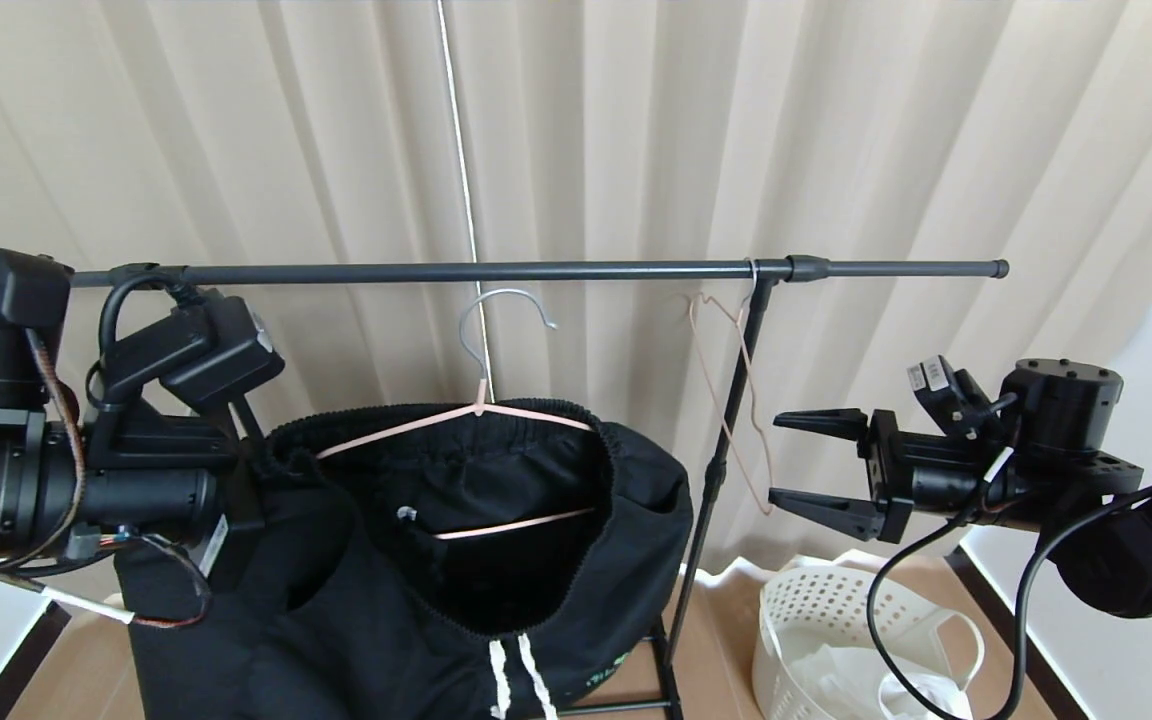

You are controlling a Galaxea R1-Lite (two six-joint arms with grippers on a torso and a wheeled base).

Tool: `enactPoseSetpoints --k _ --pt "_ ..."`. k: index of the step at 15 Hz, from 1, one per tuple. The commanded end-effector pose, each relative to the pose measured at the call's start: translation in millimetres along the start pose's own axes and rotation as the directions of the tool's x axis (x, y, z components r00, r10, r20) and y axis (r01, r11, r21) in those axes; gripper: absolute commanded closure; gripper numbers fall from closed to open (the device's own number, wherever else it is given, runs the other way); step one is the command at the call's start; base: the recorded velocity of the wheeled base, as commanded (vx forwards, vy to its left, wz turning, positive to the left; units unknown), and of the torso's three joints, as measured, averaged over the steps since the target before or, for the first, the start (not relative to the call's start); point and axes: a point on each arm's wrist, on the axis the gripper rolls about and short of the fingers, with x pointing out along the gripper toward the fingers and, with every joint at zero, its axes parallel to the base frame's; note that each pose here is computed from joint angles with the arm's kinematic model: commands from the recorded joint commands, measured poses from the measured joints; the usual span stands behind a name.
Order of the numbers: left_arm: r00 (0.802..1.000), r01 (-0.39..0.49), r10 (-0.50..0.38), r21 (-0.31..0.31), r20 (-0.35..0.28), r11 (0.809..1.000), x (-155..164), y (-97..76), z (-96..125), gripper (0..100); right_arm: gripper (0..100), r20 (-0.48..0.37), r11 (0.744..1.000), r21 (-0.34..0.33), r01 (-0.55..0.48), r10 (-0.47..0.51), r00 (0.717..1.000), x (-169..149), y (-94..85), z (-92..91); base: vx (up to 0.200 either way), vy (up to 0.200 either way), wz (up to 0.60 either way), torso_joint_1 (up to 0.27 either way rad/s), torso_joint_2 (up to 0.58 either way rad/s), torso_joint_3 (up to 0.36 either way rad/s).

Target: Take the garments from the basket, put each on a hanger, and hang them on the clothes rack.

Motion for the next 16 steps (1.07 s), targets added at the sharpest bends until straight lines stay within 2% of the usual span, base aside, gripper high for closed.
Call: enactPoseSetpoints --k 1,2,4,5,6,7,9,11,14,16 --pt "1.000 -0.002 0.000 -0.044 -0.031 0.999 19 10.0 -8 100 0 0.001 1.000 -0.002 0.000 0.000 1.000 0 0.0 0.3 0.000 0.000 0.00 0.000 0.00 0.000" --pt "0.998 -0.040 0.036 -0.078 -0.046 0.996 29 15.8 -9 100 0 0.001 1.000 -0.002 0.000 0.000 1.000 0 0.0 0.3 0.000 0.000 0.00 0.000 0.00 0.000" --pt "0.993 -0.090 0.083 -0.092 -0.082 0.992 41 20.5 -12 100 0 0.000 1.000 -0.002 0.001 -0.001 1.000 0 0.0 0.3 0.000 0.000 0.00 0.000 0.00 0.000" --pt "0.986 -0.137 0.124 -0.120 -0.109 0.983 55 26.4 -16 100 0 0.001 1.000 -0.003 0.001 -0.001 1.000 0 -0.3 0.7 0.000 0.000 0.00 0.000 0.00 0.000" --pt "0.986 -0.138 0.125 -0.121 -0.110 0.983 56 26.5 -16 100 0 0.001 1.000 -0.003 0.001 -0.001 1.000 0 -0.3 0.7 0.000 0.000 0.00 0.000 0.00 0.000" --pt "0.981 -0.172 0.152 -0.183 -0.121 0.968 73 31.6 -17 100 0 0.002 1.000 -0.004 0.001 -0.001 1.000 0 -0.5 1.0 0.000 0.000 0.00 0.000 0.00 0.000" --pt "0.968 -0.237 0.211 -0.214 -0.140 0.947 93 41.8 -20 100 0 0.001 1.000 -0.003 0.001 -0.001 1.000 1 -1.0 0.4 0.000 0.000 0.00 0.000 0.00 0.000" --pt "0.959 -0.278 0.254 -0.249 -0.122 0.928 111 50.3 -23 100 0 0.000 1.000 -0.002 0.001 -0.001 1.000 1 -1.2 -0.1 0.000 0.000 0.00 0.000 0.00 0.000" --pt "0.958 -0.287 0.278 -0.314 -0.075 0.905 128 56.0 -25 100 0 -0.002 1.000 0.001 0.004 -0.004 1.000 1 -1.2 -1.0 0.000 0.000 0.00 0.000 0.00 0.000" --pt "0.954 -0.289 0.299 -0.388 -0.037 0.875 138 61.5 -24 100 0 -0.001 1.000 0.000 0.004 -0.004 1.000 1 -1.4 -0.6 0.000 0.000 0.00 0.000 0.00 0.000"
